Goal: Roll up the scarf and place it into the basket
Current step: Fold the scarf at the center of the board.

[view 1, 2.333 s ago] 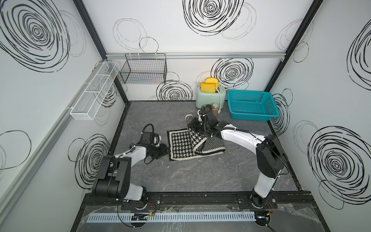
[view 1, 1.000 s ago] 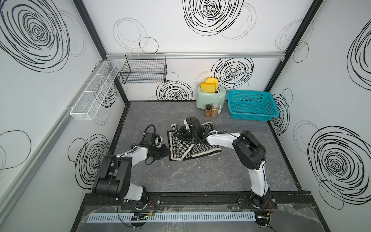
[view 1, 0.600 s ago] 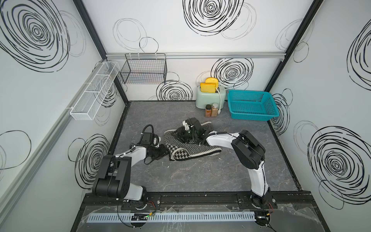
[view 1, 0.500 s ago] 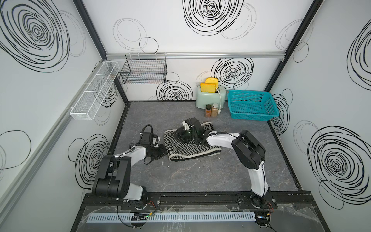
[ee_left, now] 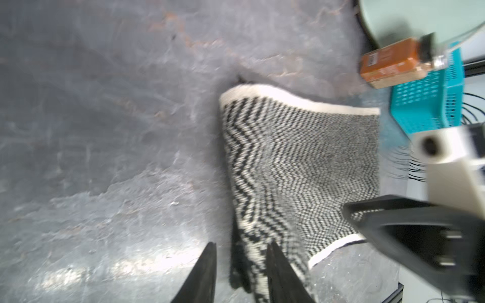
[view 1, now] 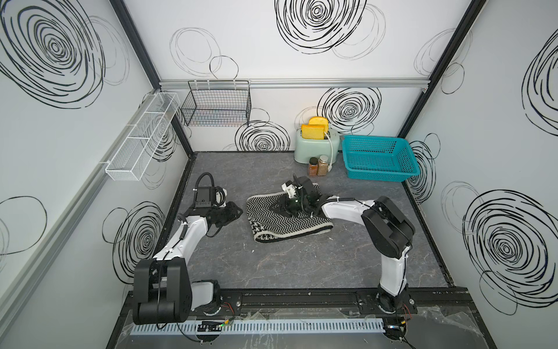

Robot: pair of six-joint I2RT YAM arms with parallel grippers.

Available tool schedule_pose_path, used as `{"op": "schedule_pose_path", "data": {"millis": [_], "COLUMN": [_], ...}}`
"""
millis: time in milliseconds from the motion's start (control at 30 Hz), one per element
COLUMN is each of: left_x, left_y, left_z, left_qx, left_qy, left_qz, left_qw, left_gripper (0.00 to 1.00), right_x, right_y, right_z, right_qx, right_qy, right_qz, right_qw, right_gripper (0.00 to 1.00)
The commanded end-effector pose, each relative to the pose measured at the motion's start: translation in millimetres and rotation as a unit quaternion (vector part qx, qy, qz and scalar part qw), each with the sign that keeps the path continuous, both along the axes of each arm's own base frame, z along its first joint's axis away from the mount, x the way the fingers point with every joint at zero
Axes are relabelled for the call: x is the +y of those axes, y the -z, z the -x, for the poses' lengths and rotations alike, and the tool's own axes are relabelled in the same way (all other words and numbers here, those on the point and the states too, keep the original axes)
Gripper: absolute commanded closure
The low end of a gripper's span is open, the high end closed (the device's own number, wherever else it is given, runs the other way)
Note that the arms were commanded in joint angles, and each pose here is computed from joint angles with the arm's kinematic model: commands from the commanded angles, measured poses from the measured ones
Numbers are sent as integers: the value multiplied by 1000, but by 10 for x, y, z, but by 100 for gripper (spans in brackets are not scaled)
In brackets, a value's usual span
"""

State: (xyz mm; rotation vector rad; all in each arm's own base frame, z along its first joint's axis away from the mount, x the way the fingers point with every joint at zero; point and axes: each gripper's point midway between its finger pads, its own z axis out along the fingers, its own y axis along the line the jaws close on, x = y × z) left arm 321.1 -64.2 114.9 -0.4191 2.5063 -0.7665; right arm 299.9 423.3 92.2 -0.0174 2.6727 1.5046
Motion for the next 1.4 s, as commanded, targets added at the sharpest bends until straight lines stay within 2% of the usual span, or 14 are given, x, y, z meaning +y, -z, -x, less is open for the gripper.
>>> {"op": "schedule_pose_path", "data": {"millis": [0,133,233,300,400,533,667,933,1067,1233,1300,1367], "left_x": [-267,-671,-924,-1043,-1136,-1102,-988,-726,-675,-809,-833,-786], "left_y": [-253,-297,-167,-32,160,457,668,919,813,347,345,487], "left_z": [-1,152,348,473,583,615,577,683,673,415,318,264], "left_qx": [-15,-15,1,14,30,54,73,123,119,64,61,72], "left_qy": [26,63,77,81,85,81,68,38,24,41,52,52], "left_qz": [18,59,82,91,92,73,46,12,22,29,18,5], "left_qw": [999,996,994,992,992,993,994,992,992,997,997,996], "left_gripper": [63,65,65,65,66,67,67,67,66,65,66,67], "right_x": [131,110,-142,-372,-762,-1292,-1619,-2085,-2383,-2428,-2381,-2343], "right_y": [139,299,359,238,34,-173,-62,721,720,387,240,225], "right_z": [337,516,524,439,266,-25,-173,270,236,13,-80,-102], "right_qx": [32,47,61,54,23,-33,-48,50,31,-18,-42,-46], "right_qy": [-66,-98,-74,-42,-17,21,31,66,85,86,87,82], "right_qz": [-14,8,14,-1,20,48,57,77,120,135,127,124], "right_qw": [997,994,995,998,999,998,997,994,989,987,987,988], "right_gripper": [70,71,69,64,62,60,60,62,63,63,62,62]}}
